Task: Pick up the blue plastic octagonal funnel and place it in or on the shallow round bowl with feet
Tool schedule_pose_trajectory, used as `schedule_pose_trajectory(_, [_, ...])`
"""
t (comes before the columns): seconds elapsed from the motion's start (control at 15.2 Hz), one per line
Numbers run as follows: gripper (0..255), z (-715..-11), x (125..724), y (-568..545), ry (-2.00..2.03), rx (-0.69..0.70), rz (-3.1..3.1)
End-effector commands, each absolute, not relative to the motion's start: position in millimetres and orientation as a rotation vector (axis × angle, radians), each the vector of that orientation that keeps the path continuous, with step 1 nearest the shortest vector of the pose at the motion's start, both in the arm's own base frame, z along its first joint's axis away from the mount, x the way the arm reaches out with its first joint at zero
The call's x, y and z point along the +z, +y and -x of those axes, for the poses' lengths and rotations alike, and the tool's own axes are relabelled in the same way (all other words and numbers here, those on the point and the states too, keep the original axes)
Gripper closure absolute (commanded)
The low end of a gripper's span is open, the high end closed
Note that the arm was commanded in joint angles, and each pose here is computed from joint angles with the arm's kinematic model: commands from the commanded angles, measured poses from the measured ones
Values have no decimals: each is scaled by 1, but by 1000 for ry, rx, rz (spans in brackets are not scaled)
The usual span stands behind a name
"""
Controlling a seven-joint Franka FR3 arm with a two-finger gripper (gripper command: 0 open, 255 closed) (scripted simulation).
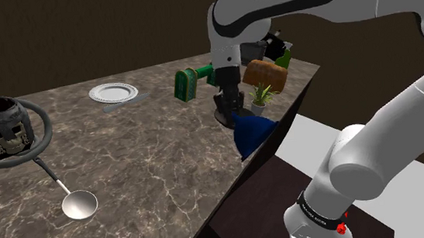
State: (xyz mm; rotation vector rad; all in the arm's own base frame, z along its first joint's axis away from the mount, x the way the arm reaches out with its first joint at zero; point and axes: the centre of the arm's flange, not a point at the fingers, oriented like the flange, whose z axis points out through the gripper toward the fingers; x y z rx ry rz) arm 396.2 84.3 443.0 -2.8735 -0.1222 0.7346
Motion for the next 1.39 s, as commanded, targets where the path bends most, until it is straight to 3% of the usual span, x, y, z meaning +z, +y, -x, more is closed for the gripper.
schedule_pose_trajectory(0.0, [255,-396,452,84,-122,735,2874])
schedule_pose_trajectory(1.06, [255,-520,443,-87,-122,735,2874])
schedule_pose_trajectory(1.32, [255,-524,427,-92,-122,735,2874])
